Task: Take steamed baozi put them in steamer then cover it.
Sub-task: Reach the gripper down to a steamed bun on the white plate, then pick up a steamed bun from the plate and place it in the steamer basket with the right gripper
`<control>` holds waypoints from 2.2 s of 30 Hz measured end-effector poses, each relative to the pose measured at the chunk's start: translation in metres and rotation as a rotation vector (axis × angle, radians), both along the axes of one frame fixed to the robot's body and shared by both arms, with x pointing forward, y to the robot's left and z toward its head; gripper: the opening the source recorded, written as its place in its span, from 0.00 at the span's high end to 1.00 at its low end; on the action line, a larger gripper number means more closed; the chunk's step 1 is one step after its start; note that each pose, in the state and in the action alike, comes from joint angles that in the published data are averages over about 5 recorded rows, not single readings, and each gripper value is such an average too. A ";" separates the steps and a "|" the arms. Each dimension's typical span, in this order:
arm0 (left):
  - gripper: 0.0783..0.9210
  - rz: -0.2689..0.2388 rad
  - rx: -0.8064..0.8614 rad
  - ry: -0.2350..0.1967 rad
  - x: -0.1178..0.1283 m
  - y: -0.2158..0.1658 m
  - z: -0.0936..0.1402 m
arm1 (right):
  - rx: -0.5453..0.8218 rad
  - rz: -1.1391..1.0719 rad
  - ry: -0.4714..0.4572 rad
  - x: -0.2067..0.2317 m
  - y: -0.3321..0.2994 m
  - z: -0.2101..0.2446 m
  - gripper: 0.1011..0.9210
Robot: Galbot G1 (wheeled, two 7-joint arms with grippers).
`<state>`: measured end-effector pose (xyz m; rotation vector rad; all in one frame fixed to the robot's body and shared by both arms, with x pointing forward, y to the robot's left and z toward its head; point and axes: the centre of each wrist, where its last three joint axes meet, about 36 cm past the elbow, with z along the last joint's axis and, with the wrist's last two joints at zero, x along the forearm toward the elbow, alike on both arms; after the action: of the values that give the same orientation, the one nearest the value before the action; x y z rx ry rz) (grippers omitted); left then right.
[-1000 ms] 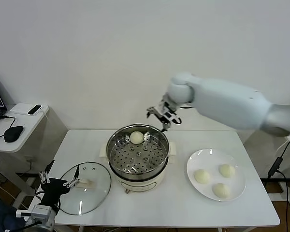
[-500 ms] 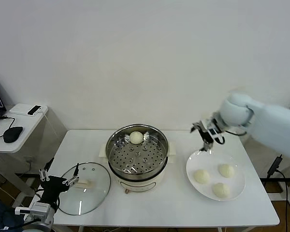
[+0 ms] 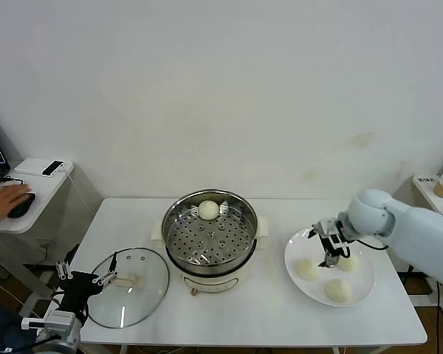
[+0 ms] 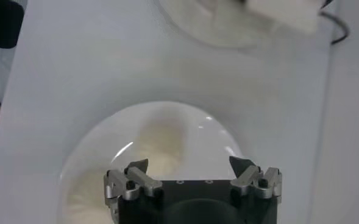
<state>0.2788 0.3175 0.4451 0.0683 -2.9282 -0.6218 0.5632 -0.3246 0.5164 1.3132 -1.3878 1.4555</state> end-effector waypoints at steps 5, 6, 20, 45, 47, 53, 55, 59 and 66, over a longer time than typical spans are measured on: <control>0.12 0.004 -0.001 0.005 0.000 0.001 -0.002 | -0.010 -0.010 0.021 0.000 0.000 -0.022 0.12; 0.12 0.005 0.000 0.005 0.000 0.001 -0.002 | -0.011 -0.012 0.023 0.001 0.001 -0.026 0.12; 0.12 0.012 0.007 0.008 0.000 0.004 -0.003 | -0.031 -0.036 0.027 0.014 0.012 -0.062 0.13; 0.12 0.004 0.009 -0.006 0.001 0.002 0.001 | -0.013 -0.080 0.010 0.029 -0.001 -0.007 0.41; 0.12 -0.001 0.010 -0.008 0.002 0.001 0.003 | -0.004 -0.081 -0.010 0.031 -0.002 0.011 0.41; 0.12 -0.011 0.009 -0.018 0.004 -0.002 0.006 | 0.040 -0.055 -0.073 0.036 0.014 0.070 0.41; 0.12 -0.014 0.007 -0.019 0.004 -0.003 0.006 | 0.059 -0.042 -0.094 0.038 0.025 0.089 0.41; 0.12 -0.017 0.004 -0.023 0.005 -0.004 0.007 | 0.097 -0.014 -0.130 0.044 0.052 0.124 0.40; 0.12 -0.012 0.010 -0.034 0.005 -0.003 0.011 | 0.161 0.043 -0.159 0.056 0.121 0.167 0.40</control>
<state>0.2836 0.3149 0.4558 0.0630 -2.9608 -0.6428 0.6191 -0.2036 0.6831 1.3582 -1.6177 1.5308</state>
